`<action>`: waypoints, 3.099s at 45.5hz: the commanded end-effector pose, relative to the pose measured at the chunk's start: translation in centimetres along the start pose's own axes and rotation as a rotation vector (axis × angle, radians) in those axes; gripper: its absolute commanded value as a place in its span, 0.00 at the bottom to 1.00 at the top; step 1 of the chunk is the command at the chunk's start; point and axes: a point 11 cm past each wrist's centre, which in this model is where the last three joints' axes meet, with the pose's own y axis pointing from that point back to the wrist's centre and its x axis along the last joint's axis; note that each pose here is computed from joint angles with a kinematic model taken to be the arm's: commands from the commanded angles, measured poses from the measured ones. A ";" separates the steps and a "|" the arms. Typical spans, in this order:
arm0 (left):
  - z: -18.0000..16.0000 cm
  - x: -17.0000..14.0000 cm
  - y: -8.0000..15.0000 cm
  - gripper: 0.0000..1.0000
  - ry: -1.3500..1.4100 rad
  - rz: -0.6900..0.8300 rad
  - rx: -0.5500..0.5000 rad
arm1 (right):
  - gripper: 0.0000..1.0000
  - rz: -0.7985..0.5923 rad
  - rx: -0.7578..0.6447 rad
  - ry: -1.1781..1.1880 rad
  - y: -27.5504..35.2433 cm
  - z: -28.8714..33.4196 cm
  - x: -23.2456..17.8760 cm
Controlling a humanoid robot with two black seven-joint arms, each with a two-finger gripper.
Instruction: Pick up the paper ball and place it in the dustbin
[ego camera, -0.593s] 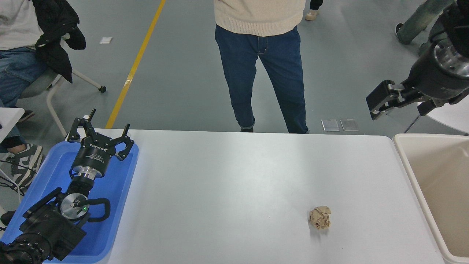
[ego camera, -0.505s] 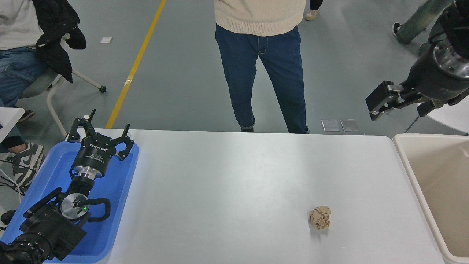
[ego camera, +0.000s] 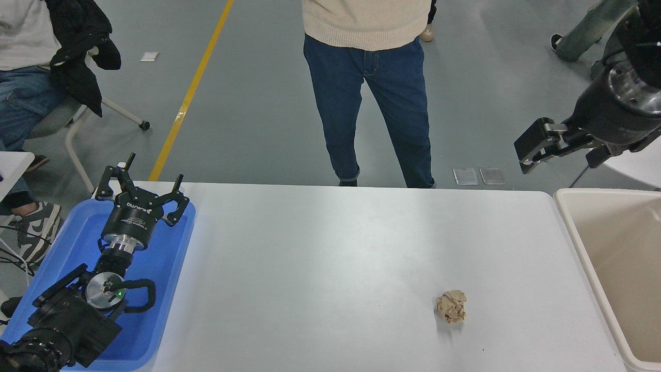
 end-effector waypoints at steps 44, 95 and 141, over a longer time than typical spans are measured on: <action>0.0 0.1 0.1 1.00 -0.001 0.002 0.000 | 1.00 -0.070 0.004 0.000 -2.5 -0.1 -1.1; 0.1 0.1 0.1 1.00 0.000 0.002 -0.001 | 1.00 -0.073 0.179 -0.088 -22.4 -5.9 -8.7; 0.1 0.1 0.1 1.00 0.000 0.002 -0.001 | 0.92 -0.096 0.147 -0.112 -32.0 -7.8 -14.9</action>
